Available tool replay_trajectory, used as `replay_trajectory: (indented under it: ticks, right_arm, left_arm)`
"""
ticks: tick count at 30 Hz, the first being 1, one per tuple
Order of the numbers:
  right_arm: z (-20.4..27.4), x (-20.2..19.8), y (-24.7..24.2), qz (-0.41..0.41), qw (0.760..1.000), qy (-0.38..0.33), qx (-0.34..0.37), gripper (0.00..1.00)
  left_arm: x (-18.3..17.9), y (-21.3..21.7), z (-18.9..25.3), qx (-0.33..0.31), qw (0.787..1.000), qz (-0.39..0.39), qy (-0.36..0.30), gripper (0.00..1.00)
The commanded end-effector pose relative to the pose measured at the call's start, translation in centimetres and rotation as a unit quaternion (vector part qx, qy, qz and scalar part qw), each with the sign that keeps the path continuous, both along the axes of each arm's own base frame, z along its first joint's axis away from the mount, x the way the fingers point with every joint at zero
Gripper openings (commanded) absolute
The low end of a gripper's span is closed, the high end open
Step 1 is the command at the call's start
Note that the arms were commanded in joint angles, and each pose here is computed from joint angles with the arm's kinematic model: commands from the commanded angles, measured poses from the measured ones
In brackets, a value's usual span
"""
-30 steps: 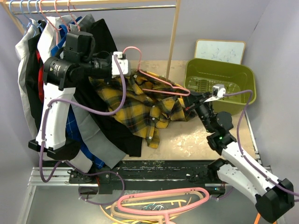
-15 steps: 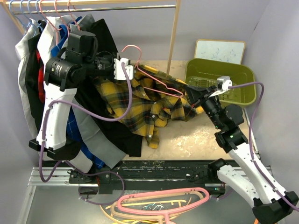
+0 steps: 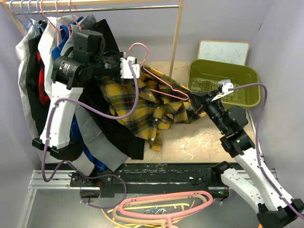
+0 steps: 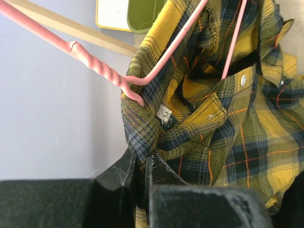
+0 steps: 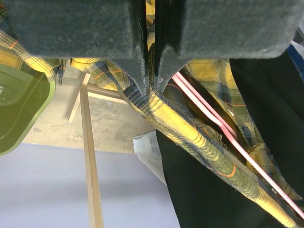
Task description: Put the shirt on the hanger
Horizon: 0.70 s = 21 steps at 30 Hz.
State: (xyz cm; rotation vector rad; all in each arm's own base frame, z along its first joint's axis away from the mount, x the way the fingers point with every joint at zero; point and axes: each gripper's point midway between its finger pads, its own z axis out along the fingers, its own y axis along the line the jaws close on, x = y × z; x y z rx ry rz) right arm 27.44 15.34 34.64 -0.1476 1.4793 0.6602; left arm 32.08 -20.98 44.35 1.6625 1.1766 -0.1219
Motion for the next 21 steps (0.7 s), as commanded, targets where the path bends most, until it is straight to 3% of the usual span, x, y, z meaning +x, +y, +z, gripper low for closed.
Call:
replay_trajectory:
  ticks: [1, 10, 17, 21]
  right_arm:
    - [-2.4, 0.9, -4.9, -0.115, 0.990, 0.056, -0.058, 0.00]
    - [-0.1, -1.1, -4.5, -0.085, 0.985, 0.132, -0.074, 0.00]
    - [4.0, 0.0, 2.0, 0.043, 0.980, 0.189, 0.034, 0.00]
    - [5.2, 2.3, 5.6, 0.069, 0.977, 0.191, 0.068, 0.00]
  left_arm:
    - [4.3, 5.7, 5.6, 0.014, 0.978, 0.151, -0.141, 0.00]
    - [6.4, 6.1, 3.7, 0.031, 0.974, 0.177, -0.138, 0.00]
    - [5.2, 3.2, 2.7, -0.025, 0.981, 0.171, -0.083, 0.00]
    - [4.5, 1.0, 1.7, -0.052, 0.978, 0.191, -0.064, 0.00]
